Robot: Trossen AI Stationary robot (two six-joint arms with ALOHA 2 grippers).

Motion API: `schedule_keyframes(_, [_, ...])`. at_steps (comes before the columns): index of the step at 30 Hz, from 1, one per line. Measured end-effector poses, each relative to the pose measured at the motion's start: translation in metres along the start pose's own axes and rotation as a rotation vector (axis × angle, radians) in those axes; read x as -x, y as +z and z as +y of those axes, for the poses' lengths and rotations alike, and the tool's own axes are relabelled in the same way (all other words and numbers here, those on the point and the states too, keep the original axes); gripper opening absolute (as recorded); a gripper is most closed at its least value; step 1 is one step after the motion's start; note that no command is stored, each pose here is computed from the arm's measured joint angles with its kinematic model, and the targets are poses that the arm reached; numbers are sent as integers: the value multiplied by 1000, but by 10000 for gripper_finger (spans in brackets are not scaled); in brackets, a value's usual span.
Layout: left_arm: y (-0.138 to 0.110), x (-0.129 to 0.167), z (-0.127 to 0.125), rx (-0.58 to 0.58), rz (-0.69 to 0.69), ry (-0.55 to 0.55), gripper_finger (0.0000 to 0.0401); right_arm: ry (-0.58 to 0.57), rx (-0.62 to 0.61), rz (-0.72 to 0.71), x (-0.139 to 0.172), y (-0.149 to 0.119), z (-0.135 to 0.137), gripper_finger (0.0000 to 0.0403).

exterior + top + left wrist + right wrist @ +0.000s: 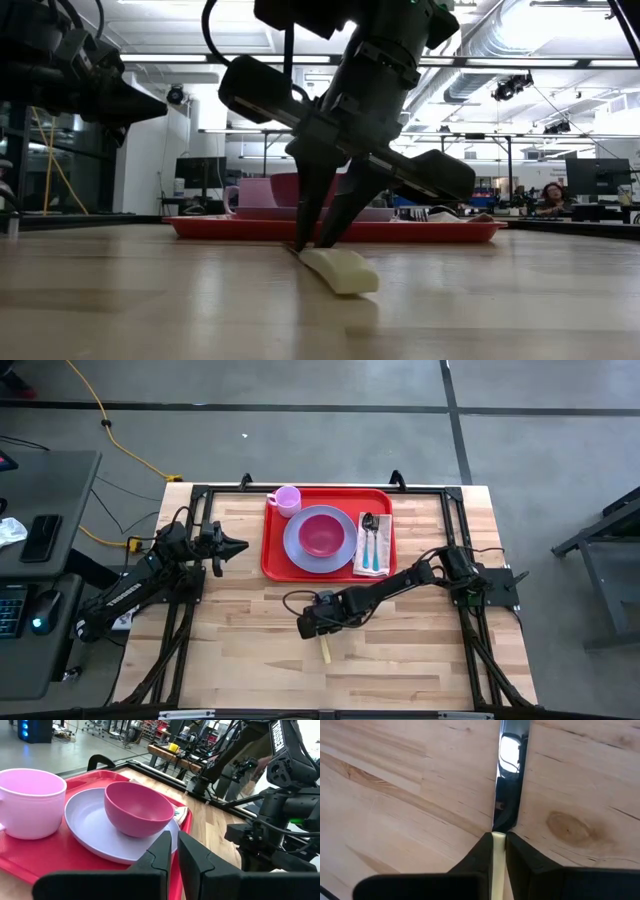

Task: Set up tray
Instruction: Put the yellow table knife on the white napkin to right of the blue fork

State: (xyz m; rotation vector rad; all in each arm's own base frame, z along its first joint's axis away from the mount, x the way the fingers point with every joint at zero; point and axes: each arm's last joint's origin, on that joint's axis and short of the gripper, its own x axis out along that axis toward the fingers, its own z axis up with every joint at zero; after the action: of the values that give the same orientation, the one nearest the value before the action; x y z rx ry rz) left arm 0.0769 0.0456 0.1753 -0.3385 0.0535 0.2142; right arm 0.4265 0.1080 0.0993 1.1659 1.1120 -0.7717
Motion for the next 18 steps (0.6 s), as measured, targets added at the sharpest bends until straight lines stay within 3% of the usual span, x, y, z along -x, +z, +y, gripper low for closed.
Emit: schedule_keyframes(18, [0, 0, -1, 10, 11, -22, 62, -64, 3, 18, 2, -1, -5, 24])
